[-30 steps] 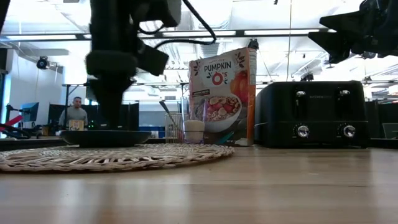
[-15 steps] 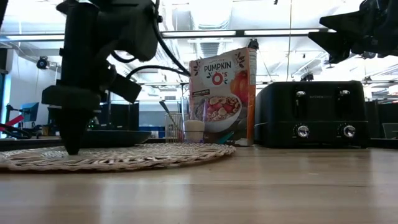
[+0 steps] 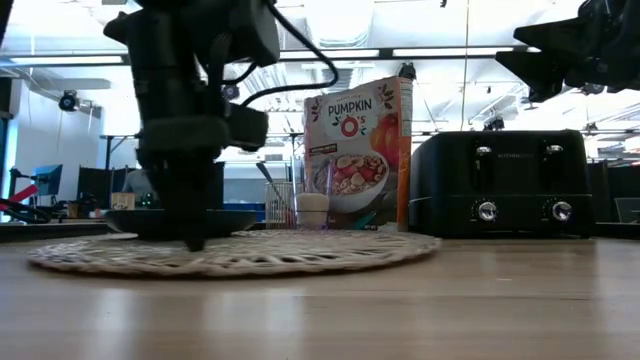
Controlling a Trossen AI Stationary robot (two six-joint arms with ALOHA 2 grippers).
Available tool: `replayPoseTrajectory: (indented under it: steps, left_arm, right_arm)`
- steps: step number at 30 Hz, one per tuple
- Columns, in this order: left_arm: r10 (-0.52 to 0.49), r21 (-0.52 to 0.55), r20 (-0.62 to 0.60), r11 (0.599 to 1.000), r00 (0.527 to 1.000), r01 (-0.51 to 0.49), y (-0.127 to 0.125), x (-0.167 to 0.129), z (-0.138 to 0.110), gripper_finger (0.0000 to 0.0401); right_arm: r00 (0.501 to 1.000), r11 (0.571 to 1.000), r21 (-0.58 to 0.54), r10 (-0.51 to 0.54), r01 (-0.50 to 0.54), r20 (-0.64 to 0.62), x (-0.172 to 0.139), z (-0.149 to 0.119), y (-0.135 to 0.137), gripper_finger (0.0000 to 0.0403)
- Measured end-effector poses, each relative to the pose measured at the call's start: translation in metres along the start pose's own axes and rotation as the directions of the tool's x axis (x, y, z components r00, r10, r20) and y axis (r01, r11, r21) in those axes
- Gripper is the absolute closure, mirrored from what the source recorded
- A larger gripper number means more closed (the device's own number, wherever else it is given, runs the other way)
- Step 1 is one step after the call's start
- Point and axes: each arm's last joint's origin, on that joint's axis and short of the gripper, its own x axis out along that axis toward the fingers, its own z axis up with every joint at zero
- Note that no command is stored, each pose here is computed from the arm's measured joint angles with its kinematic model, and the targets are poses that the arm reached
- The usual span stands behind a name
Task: Arrange a breakfast setting
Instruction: Move the brown placemat to the center of the table
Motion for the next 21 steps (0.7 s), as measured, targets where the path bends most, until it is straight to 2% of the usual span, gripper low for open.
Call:
replayPoseTrajectory:
  steps: [13,21]
  left_arm:
    - [-0.111,-0.002,0.106,0.994,0.988,0.112,-0.008,0.001,0.012,0.0239]
    - [-0.135,0.007,0.134,0.991,0.982,0.135,-0.009,0.000,0.016,0.0239]
  right_arm:
    - [1.000,1.000,0.000,0.000,0.000,0.000,0.000,0.000,0.000,0.0142]
    - [1.000,1.000,0.000,0.000,0.000,0.000,0.000,0.000,0.000,0.0142]
